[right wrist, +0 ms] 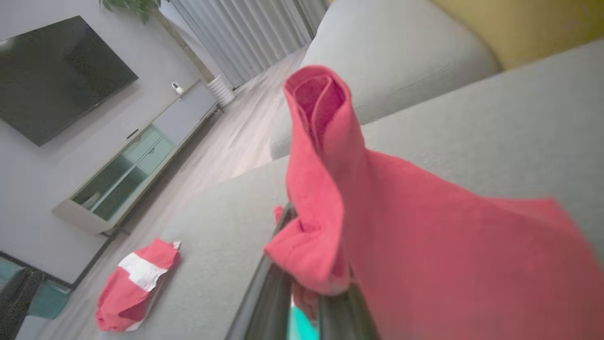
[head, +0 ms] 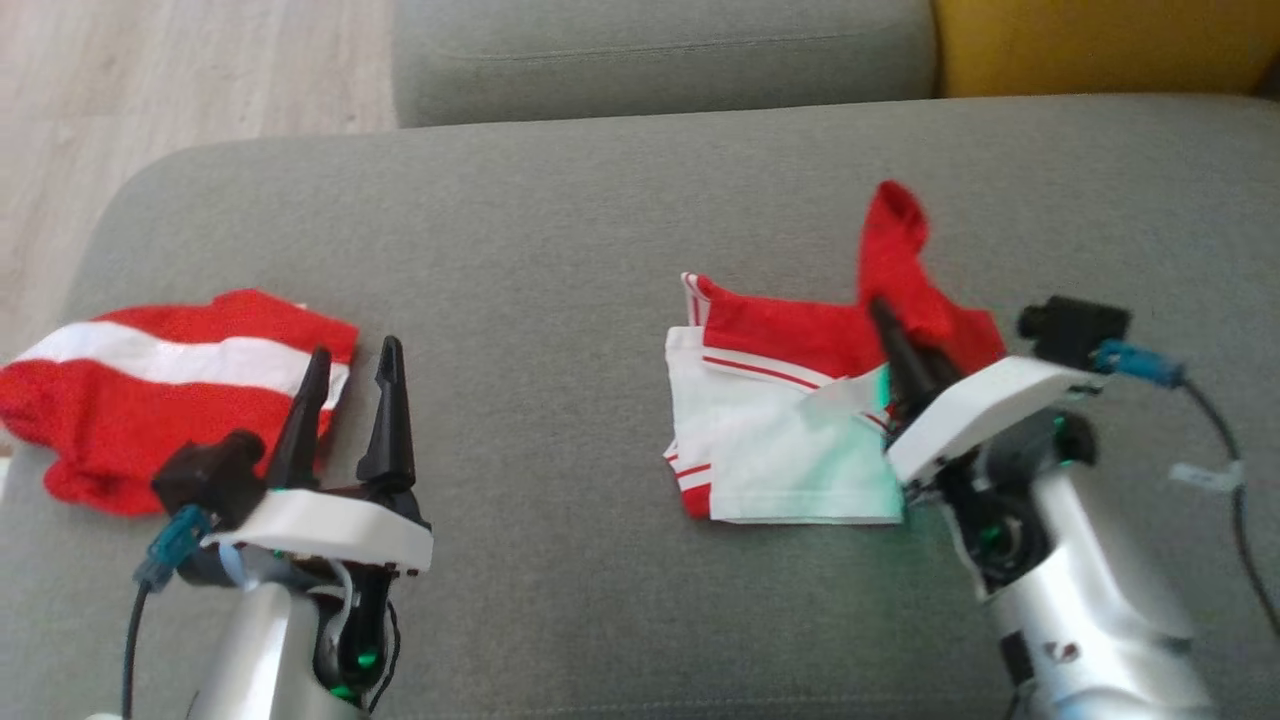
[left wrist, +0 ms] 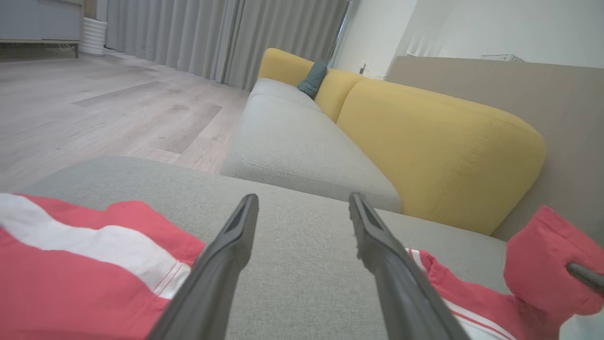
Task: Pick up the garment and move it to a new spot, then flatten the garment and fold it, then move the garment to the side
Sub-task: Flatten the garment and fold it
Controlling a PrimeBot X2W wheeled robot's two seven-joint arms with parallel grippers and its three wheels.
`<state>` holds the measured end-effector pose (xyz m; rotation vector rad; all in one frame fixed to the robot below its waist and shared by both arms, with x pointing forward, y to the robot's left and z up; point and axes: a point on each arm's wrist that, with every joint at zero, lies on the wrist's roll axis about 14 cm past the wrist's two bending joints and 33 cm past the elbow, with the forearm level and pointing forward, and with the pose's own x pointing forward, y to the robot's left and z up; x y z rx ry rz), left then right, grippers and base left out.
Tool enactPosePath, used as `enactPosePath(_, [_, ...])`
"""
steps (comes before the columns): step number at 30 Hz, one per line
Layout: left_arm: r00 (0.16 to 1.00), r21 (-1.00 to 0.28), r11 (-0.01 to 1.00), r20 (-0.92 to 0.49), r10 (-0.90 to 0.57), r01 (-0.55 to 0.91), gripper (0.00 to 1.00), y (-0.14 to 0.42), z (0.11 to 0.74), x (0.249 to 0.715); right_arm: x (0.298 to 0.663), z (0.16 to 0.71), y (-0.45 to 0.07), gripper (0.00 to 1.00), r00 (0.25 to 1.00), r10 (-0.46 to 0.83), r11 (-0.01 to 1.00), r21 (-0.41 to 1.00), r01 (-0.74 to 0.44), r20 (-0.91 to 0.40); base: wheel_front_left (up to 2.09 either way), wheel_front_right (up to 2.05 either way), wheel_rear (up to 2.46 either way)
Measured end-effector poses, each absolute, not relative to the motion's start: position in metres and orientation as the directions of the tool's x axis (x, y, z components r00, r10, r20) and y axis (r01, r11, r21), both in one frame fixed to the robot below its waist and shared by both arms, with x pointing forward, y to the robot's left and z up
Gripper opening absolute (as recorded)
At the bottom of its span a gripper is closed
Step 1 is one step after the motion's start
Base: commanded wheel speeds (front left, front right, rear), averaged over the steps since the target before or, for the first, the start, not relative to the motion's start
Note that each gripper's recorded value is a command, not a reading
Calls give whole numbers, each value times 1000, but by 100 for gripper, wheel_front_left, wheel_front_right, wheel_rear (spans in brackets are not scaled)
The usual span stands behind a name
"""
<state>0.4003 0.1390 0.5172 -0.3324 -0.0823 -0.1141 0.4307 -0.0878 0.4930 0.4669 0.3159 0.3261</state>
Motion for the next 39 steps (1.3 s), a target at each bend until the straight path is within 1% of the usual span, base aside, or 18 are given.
enactPosePath(2, [992,-325,940,94,-80,106,100,144,516,398,427,484,-69,0,881,416,820,513,-255,-226,0,0,0])
enactPosePath(5, [994,-329,940,86,-65,90,100,149,513,394,422,467,-52,0,861,445,810,520,-271,-245,0,0,0])
enactPosePath(9, [997,-326,943,74,-37,59,100,158,510,390,417,444,-39,0,848,455,800,542,-256,-272,0,0,0])
enactPosePath(12, [998,-334,942,62,-22,42,100,163,506,388,420,439,-29,0,841,468,789,557,-261,-270,0,0,0])
enactPosePath(13, [998,-334,942,57,-18,36,100,164,504,387,421,439,-24,28,835,479,789,550,-275,-269,0,0,0])
enactPosePath(14, [999,-333,942,52,-12,29,100,165,503,387,422,440,-18,100,828,493,784,548,-292,-265,0,0,0])
enactPosePath(17, [999,-332,943,41,-5,18,100,168,499,386,417,442,5,100,790,555,756,555,-347,-262,0,0,0])
enactPosePath(20, [999,-332,943,36,-1,13,100,169,498,386,405,436,22,100,746,606,731,562,-386,-276,0,0,0])
enactPosePath(23, [999,-332,943,34,-1,12,100,169,497,386,394,426,28,100,718,624,728,561,-393,-307,0,0,0])
enactPosePath(28, [999,-340,940,37,-7,20,100,166,498,387,387,421,30,100,701,634,724,570,-389,-327,0,0,0])
enactPosePath(30, [999,-340,940,39,-11,23,100,164,499,388,395,429,27,100,724,623,729,556,-399,-297,0,0,0])
enactPosePath(33, [999,-341,940,44,-17,31,100,161,501,391,423,454,13,100,790,573,761,499,-415,-217,0,0,0])
enactPosePath(36, [997,-343,938,70,-37,59,100,154,509,396,450,477,-11,100,847,510,819,388,-423,-151,0,0,0])
enactPosePath(39, [993,-345,934,106,-57,90,100,146,520,400,466,494,-40,100,889,447,865,301,-400,-103,0,0,0])
